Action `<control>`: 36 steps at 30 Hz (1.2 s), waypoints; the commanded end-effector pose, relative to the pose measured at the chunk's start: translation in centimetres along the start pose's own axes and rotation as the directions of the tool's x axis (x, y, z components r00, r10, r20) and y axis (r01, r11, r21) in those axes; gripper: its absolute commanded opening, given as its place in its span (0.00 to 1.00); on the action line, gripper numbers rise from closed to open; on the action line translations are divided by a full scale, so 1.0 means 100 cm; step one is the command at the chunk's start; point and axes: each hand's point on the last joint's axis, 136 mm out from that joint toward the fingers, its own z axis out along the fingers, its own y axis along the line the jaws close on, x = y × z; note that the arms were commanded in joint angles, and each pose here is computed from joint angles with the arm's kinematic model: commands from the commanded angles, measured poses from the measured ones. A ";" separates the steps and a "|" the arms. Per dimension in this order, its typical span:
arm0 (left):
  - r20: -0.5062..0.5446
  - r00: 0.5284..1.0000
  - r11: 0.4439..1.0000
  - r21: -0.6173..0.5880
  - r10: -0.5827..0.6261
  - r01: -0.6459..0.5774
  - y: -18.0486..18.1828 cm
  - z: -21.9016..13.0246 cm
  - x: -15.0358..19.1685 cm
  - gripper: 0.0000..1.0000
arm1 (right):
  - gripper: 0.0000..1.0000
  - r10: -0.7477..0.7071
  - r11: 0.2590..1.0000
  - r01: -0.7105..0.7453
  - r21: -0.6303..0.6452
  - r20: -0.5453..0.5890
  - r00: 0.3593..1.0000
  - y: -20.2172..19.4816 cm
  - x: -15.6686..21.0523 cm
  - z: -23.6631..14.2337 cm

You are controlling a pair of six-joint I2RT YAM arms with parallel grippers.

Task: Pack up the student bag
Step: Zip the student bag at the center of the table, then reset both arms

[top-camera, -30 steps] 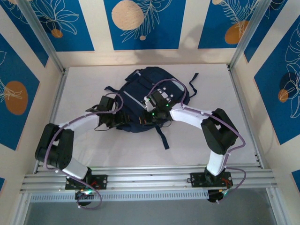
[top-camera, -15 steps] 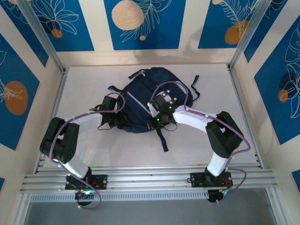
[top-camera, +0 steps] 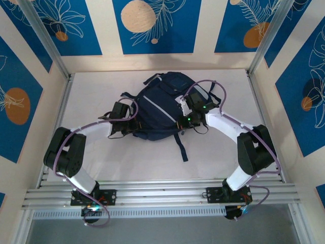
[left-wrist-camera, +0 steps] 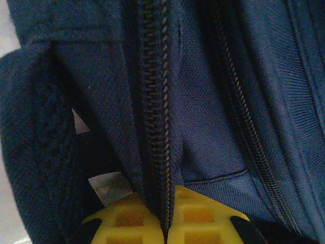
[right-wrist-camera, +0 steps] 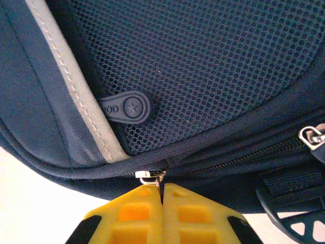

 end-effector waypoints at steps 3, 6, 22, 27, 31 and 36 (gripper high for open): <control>0.035 0.999 0.997 -0.068 0.030 -0.027 0.016 -0.016 -0.012 0.66 | 0.45 0.005 1.000 -0.004 -0.014 0.133 0.991 -0.015 -0.014 -0.024; 0.058 0.996 0.995 -0.068 0.073 -0.069 0.008 -0.030 -0.020 1.00 | 0.61 -0.002 1.000 0.003 -0.001 0.205 0.979 -0.026 -0.019 -0.030; 0.236 0.727 0.485 -0.861 0.645 -0.151 0.093 -0.145 -0.122 1.00 | 0.69 -0.169 0.940 -0.062 0.334 0.619 0.767 -0.163 -0.053 -0.041; 0.298 0.638 0.473 -0.873 0.710 -0.119 0.102 -0.140 -0.126 1.00 | 0.77 -0.134 0.946 -0.113 0.305 0.682 0.719 -0.172 -0.045 -0.049; 0.446 0.541 0.598 -0.790 0.713 -0.137 0.097 -0.133 -0.125 1.00 | 0.98 -0.086 0.956 -0.149 0.252 0.728 0.680 -0.183 -0.029 -0.046; 0.489 0.527 0.669 -0.707 0.695 -0.227 0.090 -0.128 -0.116 1.00 | 0.99 -0.097 0.955 -0.141 0.260 0.726 0.680 -0.182 -0.032 -0.047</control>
